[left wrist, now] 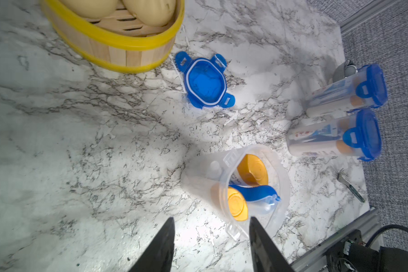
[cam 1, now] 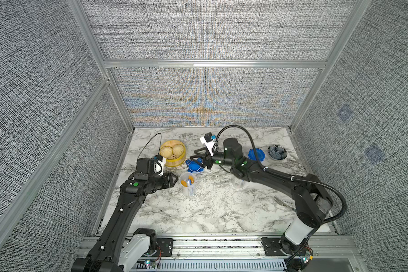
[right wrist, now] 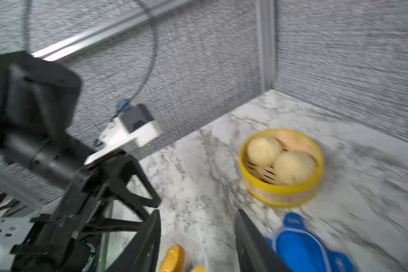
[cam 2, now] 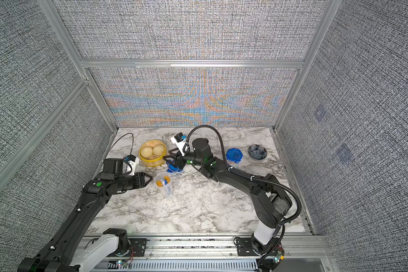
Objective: Pack away toiletry kits
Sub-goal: Place the toiletry item into the container, then pick up the lid from the center of the board, then close the lid on the container.
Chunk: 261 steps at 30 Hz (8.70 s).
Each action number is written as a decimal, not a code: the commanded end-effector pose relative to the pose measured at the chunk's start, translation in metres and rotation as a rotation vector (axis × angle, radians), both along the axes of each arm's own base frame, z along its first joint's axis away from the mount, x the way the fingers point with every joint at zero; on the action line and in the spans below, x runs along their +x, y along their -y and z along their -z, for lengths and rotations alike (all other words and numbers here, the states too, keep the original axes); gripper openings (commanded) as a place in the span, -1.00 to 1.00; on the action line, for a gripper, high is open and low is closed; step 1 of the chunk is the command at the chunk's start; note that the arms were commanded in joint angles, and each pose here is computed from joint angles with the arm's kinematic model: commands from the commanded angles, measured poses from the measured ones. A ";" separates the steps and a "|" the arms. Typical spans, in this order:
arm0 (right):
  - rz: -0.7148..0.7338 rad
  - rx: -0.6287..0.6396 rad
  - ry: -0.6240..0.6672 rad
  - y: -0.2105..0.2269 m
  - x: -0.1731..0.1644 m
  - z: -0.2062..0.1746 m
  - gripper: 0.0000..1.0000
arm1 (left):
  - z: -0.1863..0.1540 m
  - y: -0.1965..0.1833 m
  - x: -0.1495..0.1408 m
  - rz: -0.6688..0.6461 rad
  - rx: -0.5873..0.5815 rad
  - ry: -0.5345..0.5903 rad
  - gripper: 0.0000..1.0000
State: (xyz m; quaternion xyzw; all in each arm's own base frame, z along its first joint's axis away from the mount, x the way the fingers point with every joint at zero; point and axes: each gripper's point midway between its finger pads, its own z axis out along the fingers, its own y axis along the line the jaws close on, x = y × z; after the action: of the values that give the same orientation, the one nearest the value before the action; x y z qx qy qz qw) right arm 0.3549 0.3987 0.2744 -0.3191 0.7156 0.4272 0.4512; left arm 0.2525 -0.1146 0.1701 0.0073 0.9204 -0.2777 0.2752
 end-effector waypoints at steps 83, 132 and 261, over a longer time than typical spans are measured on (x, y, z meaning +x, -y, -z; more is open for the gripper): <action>0.452 -0.208 -1.084 0.025 0.064 0.231 -1.00 | 0.026 0.016 0.067 -0.050 -0.071 0.036 0.18; -0.385 -0.255 0.200 0.056 -0.044 -0.017 -1.00 | -0.128 0.076 0.039 0.851 0.081 0.886 0.13; 0.134 -1.127 1.449 -0.026 -0.083 0.099 -1.00 | -0.014 -0.004 0.013 -0.146 -0.075 0.070 0.35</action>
State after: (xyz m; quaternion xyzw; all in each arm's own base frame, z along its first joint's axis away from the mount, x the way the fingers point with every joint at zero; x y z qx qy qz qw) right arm 0.2705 0.4247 0.1652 -0.6617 0.3678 -0.3184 0.5705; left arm 0.2585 -0.1075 0.1791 -0.0665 0.9037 -0.2823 0.3151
